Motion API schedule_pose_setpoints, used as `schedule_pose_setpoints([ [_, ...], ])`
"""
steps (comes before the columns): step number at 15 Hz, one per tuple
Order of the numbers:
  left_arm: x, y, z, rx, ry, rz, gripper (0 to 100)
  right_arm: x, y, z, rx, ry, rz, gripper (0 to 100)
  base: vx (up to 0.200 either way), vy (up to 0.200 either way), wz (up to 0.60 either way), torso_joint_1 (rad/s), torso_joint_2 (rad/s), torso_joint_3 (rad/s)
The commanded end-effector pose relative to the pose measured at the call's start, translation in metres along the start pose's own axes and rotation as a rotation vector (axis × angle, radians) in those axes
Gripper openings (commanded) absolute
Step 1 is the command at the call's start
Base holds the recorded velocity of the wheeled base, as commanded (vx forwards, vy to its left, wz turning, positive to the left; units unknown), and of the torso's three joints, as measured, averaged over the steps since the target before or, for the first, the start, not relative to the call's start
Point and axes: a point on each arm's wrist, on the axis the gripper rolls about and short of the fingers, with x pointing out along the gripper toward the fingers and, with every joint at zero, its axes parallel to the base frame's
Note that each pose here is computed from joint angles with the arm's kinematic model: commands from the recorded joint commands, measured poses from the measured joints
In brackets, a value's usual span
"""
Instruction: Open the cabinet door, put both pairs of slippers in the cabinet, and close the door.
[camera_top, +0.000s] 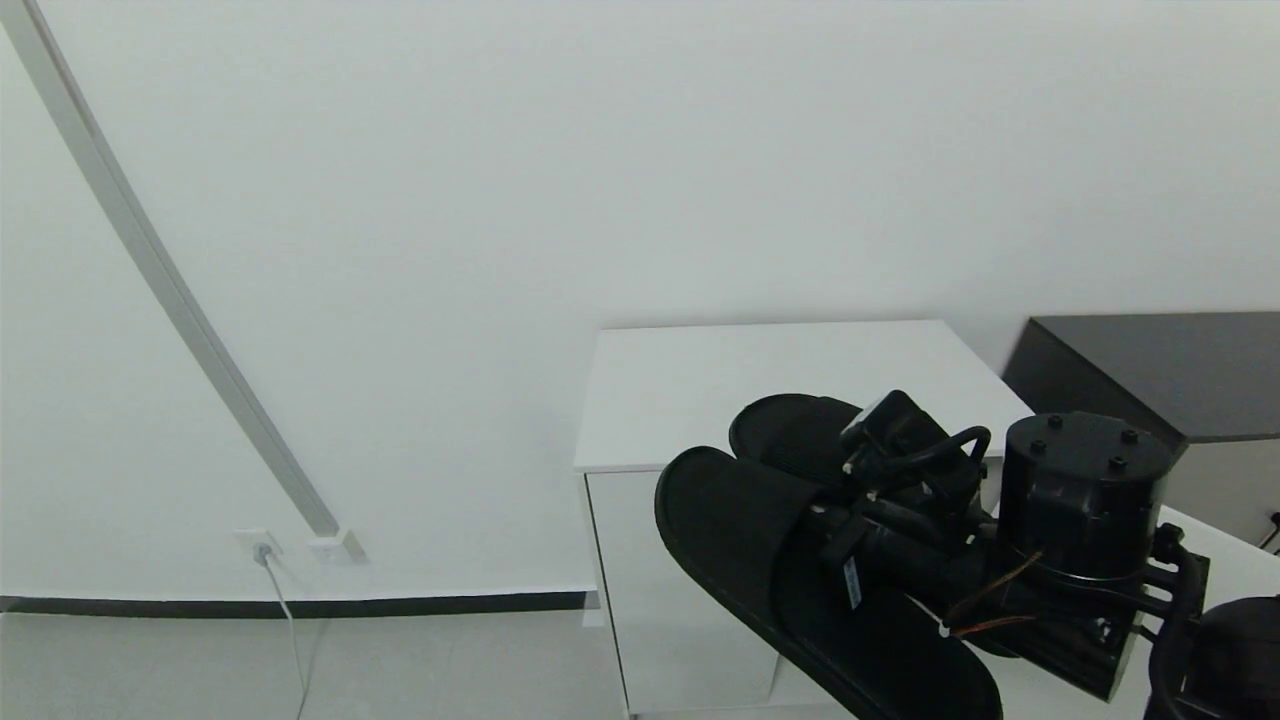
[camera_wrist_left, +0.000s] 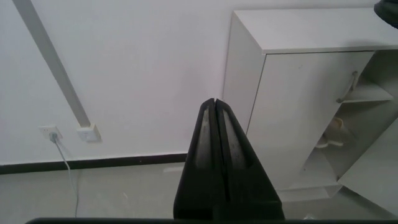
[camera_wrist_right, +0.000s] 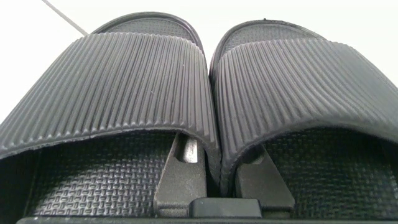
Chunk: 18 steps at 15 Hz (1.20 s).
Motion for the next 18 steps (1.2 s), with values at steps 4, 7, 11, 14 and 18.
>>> schedule_pose_setpoints([
  [4,0.0001,0.0000,0.0000,0.000,0.001,0.000,0,0.0010,-0.0001,-0.0011,0.000,0.004,-0.003,0,0.000,-0.200,0.00,0.010,0.00,0.004],
  [7,0.0001,0.0000,0.0000,0.000,0.001,0.000,0,0.0007,-0.0001,-0.0009,0.000,0.004,-0.001,0,0.000,-0.200,0.00,0.001,0.00,0.002],
  [11,0.0001,0.0000,0.0000,0.000,0.001,0.000,0,0.0007,-0.0001,-0.0009,0.000,0.004,-0.001,0,0.000,-0.200,0.00,0.004,0.00,0.000],
  [14,0.0001,0.0000,0.0000,0.000,0.001,0.000,0,0.0007,-0.0001,-0.0009,0.001,0.004,-0.001,0,0.000,-0.200,0.00,0.001,0.00,-0.002],
  [18,0.0001,0.0000,0.0000,0.000,0.001,0.000,0,0.0007,-0.0001,-0.0009,0.013,0.004,-0.002,0,0.000,-0.050,0.00,-0.001,0.00,0.001],
])
